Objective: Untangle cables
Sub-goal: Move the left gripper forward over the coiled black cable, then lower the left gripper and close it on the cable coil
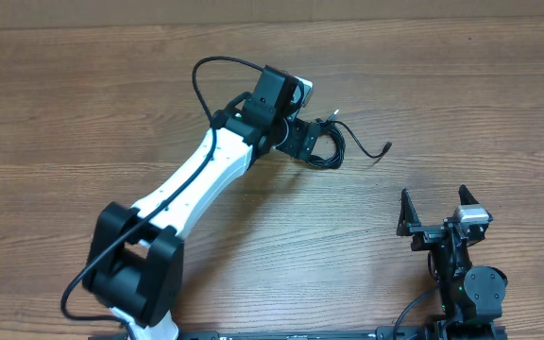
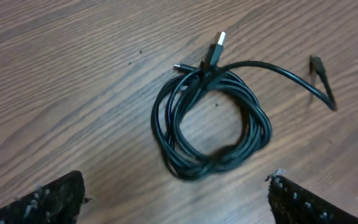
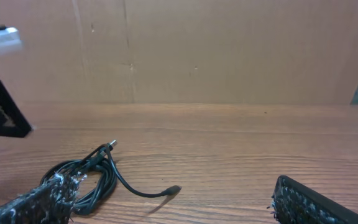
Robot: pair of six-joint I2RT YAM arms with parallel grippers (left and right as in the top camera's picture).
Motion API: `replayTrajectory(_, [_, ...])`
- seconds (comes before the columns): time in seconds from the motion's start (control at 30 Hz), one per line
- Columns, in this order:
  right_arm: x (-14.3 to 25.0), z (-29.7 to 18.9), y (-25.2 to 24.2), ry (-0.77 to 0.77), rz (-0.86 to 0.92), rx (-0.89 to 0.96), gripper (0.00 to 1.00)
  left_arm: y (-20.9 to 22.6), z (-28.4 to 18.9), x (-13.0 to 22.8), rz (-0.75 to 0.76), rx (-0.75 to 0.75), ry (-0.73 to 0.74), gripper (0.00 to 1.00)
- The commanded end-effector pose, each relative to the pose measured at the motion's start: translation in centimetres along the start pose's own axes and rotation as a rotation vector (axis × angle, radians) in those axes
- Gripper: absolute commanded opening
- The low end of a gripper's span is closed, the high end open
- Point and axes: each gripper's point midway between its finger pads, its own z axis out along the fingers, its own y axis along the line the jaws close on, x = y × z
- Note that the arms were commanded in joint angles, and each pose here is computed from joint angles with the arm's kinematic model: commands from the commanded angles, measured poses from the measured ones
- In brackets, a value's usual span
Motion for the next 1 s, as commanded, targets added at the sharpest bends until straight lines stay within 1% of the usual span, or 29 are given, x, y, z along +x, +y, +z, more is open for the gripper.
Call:
replayTrajectory(0.0, [0.1, 0.0, -0.1, -0.005, -0.001, 0.004, 1.0, 0.2, 1.6, -0.1, 0.005, -0.009, 0.004, 0.93])
replayTrajectory(0.33, [0.1, 0.0, -0.1, -0.005, -0.001, 0.004, 1.0, 0.7, 6.3, 1.2, 0.001, -0.012, 0.034, 0.79])
replayTrajectory(0.53, [0.1, 0.0, -0.1, -0.005, -0.001, 0.004, 1.0, 1.1, 8.9, 2.7, -0.074, -0.018, 0.068, 0.78])
replayTrajectory(0.6, [0.1, 0.0, -0.1, -0.005, -0.001, 0.004, 1.0, 1.2, 9.5, 3.3, -0.083, -0.021, 0.086, 0.75])
replayTrajectory(0.63, [0.1, 0.0, -0.1, -0.005, -0.001, 0.004, 1.0, 1.3, 9.6, 3.5, -0.086, -0.022, 0.092, 0.72])
replayTrajectory(0.67, [0.1, 0.0, -0.1, -0.005, -0.001, 0.004, 1.0, 1.3, 9.8, 3.8, -0.09, -0.024, 0.102, 0.62])
replayTrajectory(0.73, [0.1, 0.0, -0.1, -0.005, -0.001, 0.004, 1.0, 1.4, 9.8, 3.9, -0.091, -0.025, 0.107, 0.41])
replayTrajectory(0.77, [0.1, 0.0, -0.1, -0.005, -0.001, 0.004, 1.0, 1.4, 9.7, 3.9, -0.092, -0.025, 0.106, 0.29])
replayTrajectory(0.8, [0.1, 0.0, -0.1, -0.005, -0.001, 0.004, 1.0, 1.4, 9.7, 3.9, -0.092, -0.025, 0.106, 0.14])
replayTrajectory(0.83, [0.1, 0.0, -0.1, -0.005, -0.001, 0.004, 1.0, 1.4, 9.7, 3.9, -0.092, -0.026, 0.107, 0.04])
replayTrajectory(0.97, [0.1, 0.0, -0.1, -0.005, -0.001, 0.004, 1.0, 1.8, 8.5, 4.8, -0.101, -0.047, 0.167, 0.04])
